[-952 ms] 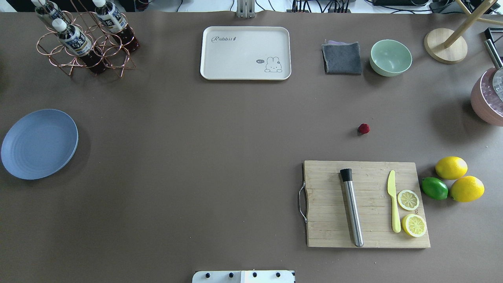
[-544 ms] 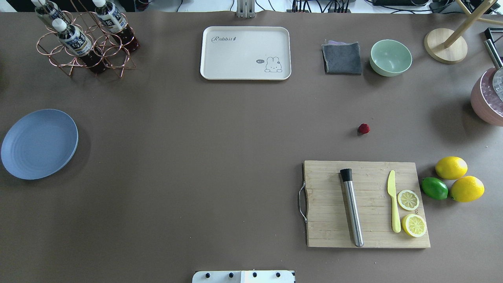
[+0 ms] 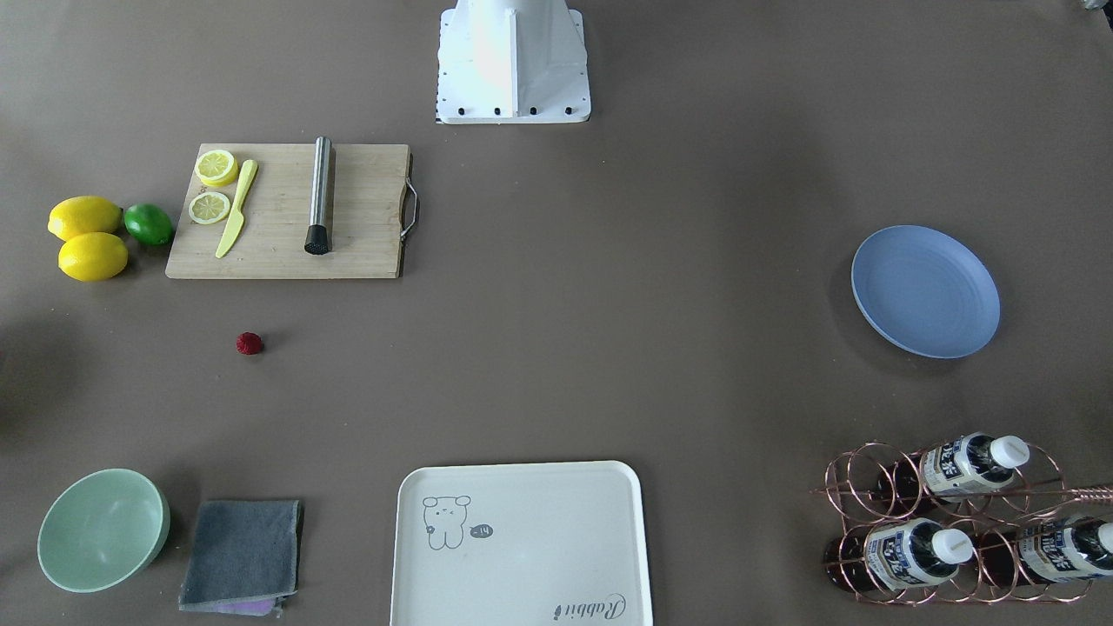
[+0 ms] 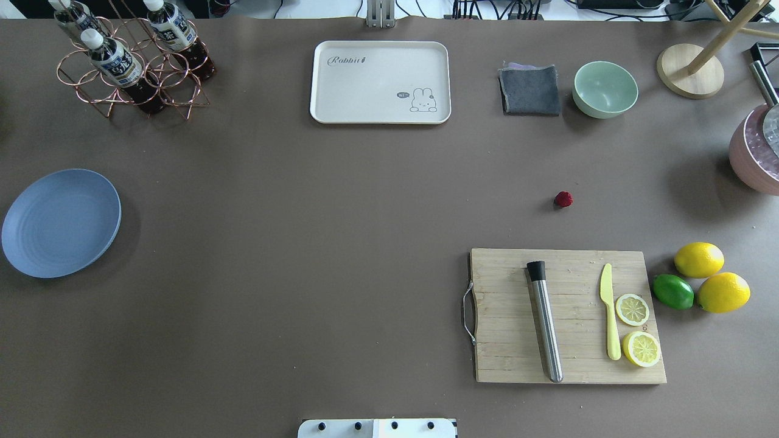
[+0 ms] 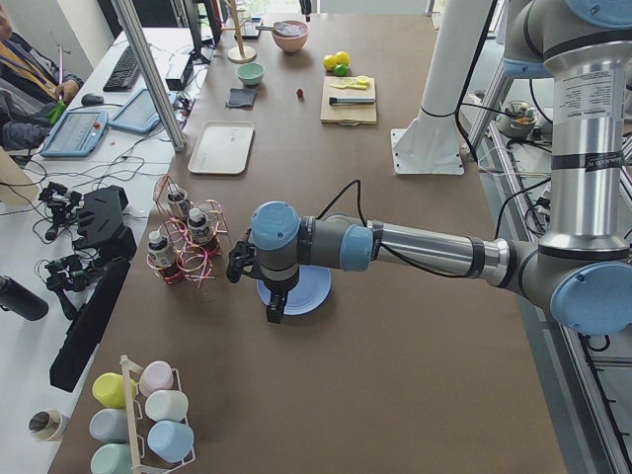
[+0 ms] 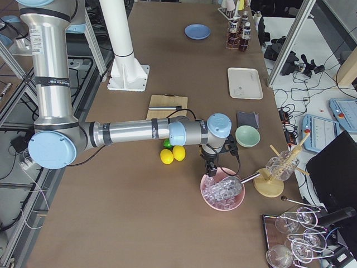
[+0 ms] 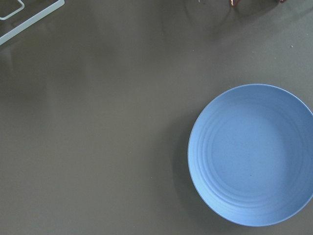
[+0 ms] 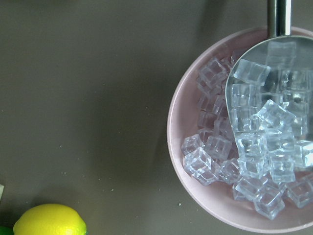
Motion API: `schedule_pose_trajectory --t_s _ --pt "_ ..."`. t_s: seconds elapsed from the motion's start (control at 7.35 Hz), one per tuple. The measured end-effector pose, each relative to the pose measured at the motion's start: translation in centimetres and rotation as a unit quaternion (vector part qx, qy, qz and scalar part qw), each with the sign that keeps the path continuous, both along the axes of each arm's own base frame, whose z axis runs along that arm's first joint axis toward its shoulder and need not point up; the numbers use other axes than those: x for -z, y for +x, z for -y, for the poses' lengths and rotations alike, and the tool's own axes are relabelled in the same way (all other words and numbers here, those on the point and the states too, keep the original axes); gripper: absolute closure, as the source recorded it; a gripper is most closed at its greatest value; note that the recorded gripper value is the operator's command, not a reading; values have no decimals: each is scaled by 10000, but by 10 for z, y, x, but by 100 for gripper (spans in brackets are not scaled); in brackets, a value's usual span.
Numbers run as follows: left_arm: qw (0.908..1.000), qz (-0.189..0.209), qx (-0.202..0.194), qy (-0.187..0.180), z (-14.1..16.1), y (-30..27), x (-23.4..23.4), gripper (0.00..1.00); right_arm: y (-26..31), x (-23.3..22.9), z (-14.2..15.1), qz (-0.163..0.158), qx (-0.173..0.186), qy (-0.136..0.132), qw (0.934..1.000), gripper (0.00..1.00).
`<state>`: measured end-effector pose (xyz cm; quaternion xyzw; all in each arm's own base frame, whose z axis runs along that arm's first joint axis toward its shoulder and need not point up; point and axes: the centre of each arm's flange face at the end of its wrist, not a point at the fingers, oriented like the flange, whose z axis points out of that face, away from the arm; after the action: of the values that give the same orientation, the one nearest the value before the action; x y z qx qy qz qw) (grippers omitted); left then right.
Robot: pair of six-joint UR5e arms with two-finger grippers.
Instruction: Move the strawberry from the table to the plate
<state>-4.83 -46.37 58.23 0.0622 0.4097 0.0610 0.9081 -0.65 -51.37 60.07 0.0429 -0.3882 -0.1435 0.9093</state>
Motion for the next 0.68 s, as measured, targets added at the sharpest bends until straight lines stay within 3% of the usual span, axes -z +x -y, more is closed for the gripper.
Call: schedule_pose_trajectory --t_s 0.68 --pt "9996 108 200 -152 2 -1 3 3 -1 12 1 11 10 122 9999 0"
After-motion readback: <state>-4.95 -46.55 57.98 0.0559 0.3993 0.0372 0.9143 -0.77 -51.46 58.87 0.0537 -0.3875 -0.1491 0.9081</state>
